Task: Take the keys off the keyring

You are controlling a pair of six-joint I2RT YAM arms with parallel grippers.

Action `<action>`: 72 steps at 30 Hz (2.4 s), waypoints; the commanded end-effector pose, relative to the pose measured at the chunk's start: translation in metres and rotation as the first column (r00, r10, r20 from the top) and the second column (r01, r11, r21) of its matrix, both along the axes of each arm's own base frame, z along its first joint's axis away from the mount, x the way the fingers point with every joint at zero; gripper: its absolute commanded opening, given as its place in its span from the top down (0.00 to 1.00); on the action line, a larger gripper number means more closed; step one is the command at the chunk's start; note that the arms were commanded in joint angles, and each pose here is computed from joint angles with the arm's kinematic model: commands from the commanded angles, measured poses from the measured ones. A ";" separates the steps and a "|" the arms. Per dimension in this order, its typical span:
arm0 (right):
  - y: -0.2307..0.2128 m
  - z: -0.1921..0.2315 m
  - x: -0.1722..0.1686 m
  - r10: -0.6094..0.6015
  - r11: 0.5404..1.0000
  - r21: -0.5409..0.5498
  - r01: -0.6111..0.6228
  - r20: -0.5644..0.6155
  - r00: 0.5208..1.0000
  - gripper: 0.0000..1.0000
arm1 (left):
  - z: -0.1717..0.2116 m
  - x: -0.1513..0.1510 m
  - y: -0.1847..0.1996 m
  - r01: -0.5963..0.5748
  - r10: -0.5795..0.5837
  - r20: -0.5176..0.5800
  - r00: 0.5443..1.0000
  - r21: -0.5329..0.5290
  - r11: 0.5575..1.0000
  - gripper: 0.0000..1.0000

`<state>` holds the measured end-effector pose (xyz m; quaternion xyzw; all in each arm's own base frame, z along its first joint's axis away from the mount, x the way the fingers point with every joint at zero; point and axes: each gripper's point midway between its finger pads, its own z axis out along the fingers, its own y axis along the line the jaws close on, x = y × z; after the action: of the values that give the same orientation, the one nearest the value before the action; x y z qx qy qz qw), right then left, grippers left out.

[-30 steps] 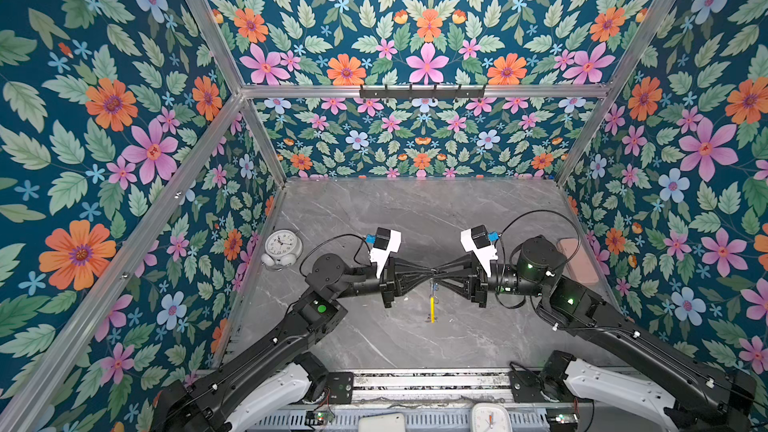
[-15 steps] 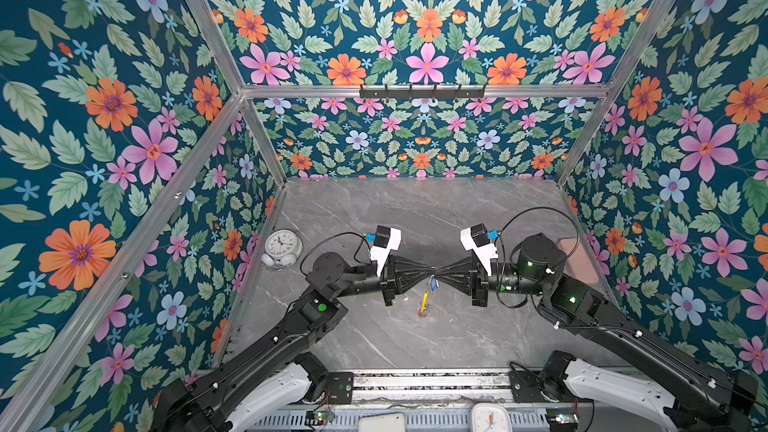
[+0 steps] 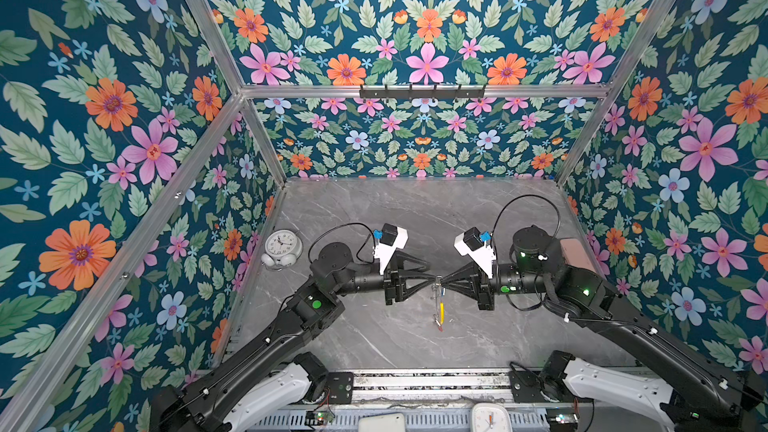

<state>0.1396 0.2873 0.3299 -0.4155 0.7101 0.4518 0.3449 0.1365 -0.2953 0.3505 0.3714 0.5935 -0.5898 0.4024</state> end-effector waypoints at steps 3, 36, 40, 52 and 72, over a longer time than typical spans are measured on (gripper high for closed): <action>-0.003 -0.008 -0.002 0.020 0.997 -0.076 -0.020 -0.009 1.000 1.00 | -0.009 -0.001 -0.002 0.020 -0.020 -0.001 1.000 0.068 0.997 0.56; 0.003 -0.002 0.007 0.010 0.993 -0.120 -0.012 -0.018 1.000 1.00 | -0.010 -0.004 -0.015 0.120 -0.118 -0.020 0.993 0.121 0.985 1.00; 0.005 0.003 0.009 0.004 0.995 -0.100 -0.005 -0.016 1.000 1.00 | -0.005 -0.003 -0.014 0.102 -0.103 0.004 0.995 0.087 0.991 1.00; 0.000 0.038 0.012 -0.063 0.995 0.085 0.053 0.117 0.991 0.60 | 0.021 0.000 -0.001 0.003 0.003 0.103 0.995 -0.057 0.998 1.00; 0.011 0.030 0.005 -0.071 0.959 0.284 0.019 0.172 0.982 0.52 | 0.051 -0.003 0.017 -0.041 0.079 0.134 0.988 -0.265 0.963 1.00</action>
<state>0.1419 0.2948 0.3483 -0.3901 0.6308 0.4939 0.4538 0.1358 -0.2832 0.3852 0.3466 0.5183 -0.6119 0.4867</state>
